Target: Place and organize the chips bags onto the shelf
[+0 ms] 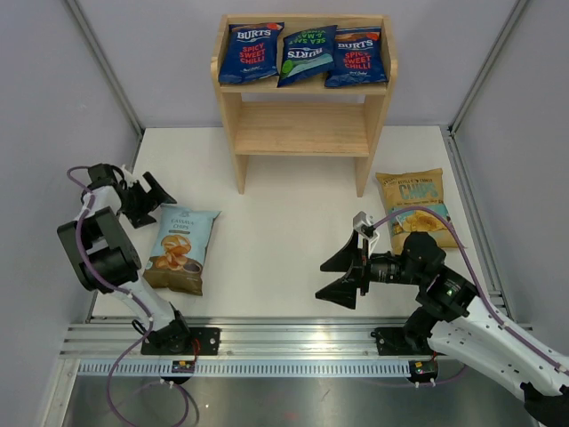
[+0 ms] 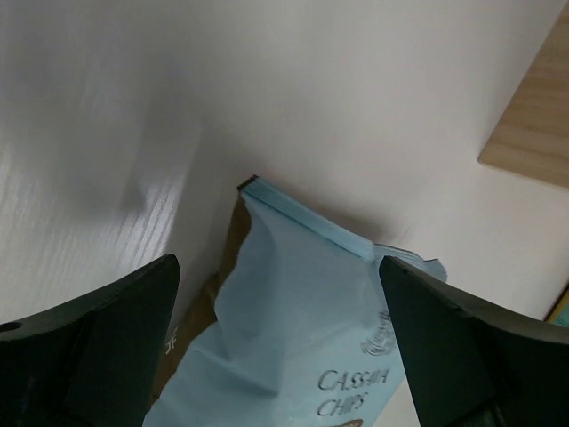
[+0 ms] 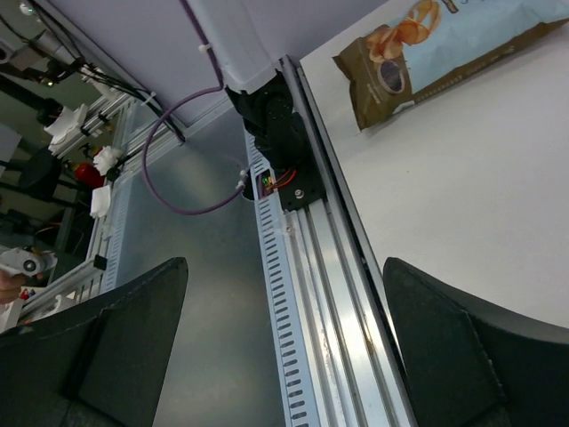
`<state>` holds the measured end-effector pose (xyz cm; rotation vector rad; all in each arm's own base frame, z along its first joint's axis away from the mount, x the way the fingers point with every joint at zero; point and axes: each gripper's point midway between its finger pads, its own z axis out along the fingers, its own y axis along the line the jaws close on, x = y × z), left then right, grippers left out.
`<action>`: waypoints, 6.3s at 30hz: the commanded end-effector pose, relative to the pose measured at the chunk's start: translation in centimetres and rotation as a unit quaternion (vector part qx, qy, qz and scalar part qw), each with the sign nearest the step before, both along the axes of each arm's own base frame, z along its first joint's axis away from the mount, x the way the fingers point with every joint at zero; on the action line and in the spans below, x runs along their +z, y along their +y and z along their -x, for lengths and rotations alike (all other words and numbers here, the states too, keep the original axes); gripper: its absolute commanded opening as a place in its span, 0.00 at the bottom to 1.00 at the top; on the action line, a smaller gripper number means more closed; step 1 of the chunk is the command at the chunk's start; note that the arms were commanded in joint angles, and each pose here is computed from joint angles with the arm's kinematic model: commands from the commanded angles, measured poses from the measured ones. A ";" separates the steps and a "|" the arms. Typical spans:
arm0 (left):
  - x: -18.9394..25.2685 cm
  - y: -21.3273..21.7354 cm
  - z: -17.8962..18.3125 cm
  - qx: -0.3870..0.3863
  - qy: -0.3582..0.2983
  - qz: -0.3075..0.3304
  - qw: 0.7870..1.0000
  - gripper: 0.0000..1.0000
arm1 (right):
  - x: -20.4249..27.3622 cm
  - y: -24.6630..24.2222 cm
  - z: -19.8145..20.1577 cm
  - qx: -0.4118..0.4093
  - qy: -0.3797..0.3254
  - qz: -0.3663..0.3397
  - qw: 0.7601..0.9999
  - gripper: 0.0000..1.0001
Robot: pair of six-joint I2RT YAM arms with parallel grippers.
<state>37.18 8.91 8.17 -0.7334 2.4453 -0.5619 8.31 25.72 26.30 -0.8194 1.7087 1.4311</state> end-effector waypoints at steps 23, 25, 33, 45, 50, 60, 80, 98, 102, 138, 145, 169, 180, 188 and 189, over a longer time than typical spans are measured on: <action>-4.9 -0.6 -4.3 -0.008 0.007 0.169 0.986 0.45 | 0.3 0.8 1.4 0.060 -0.004 -0.014 0.998 0.95; -4.6 -0.7 -4.6 -0.005 0.001 0.178 0.984 0.34 | 0.3 0.8 1.3 0.055 -0.004 -0.013 0.998 0.95; -1.6 -1.3 -6.5 0.002 -0.055 0.199 0.978 0.02 | -0.4 0.8 0.5 0.031 0.010 -0.003 0.999 0.95; 11.6 -4.9 -8.4 0.015 -0.233 0.138 0.963 0.00 | -0.3 1.5 -4.5 -0.096 0.025 -0.020 0.995 0.96; 15.0 -7.1 -6.8 0.012 -0.271 0.111 0.956 0.00 | -0.2 1.9 -6.8 -0.146 0.036 -0.038 0.988 0.96; 23.2 -12.2 0.0 -0.039 -0.378 0.078 0.922 0.00 | 0.8 3.4 -9.1 -0.162 0.017 -0.057 0.985 0.98; 37.0 -22.4 14.0 -0.153 -0.518 0.134 0.831 0.00 | 7.6 9.9 -9.6 -0.033 -0.111 -0.113 0.987 0.99; 39.4 -28.5 17.4 -0.205 -0.518 0.227 0.798 0.00 | 11.8 11.5 -9.6 -0.077 -0.205 -0.223 0.950 0.98; 39.0 -28.5 17.0 -0.206 -0.515 0.206 0.806 0.00 | 11.4 11.5 -8.8 -0.055 -0.204 -0.208 0.955 0.75; 34.7 -31.9 27.6 -0.587 -0.596 0.113 0.536 0.99 | 13.9 2.6 -0.3 0.045 -0.185 -0.022 0.982 0.11; 32.2 -34.0 28.8 -0.631 -0.541 0.209 0.516 0.99 | 15.4 2.8 -0.7 0.041 -0.198 -0.026 0.979 0.11; 29.6 -38.7 25.1 -0.606 -0.495 0.208 0.587 0.25 | 15.3 1.0 -5.9 -0.125 -0.209 -0.008 0.970 0.67; 34.3 -37.8 21.5 -0.493 -0.511 0.233 0.665 0.19 | 13.3 -6.8 -9.9 -0.362 -0.136 0.000 0.922 0.99; 38.9 -34.5 17.3 -0.302 -0.540 0.243 0.747 0.23 | 13.1 -5.7 -6.2 -0.281 -0.134 -0.128 0.942 1.00; 39.5 -33.9 16.9 -0.277 -0.545 0.246 0.752 0.23 | 12.1 -4.7 -5.6 -0.252 -0.129 -0.125 0.951 1.00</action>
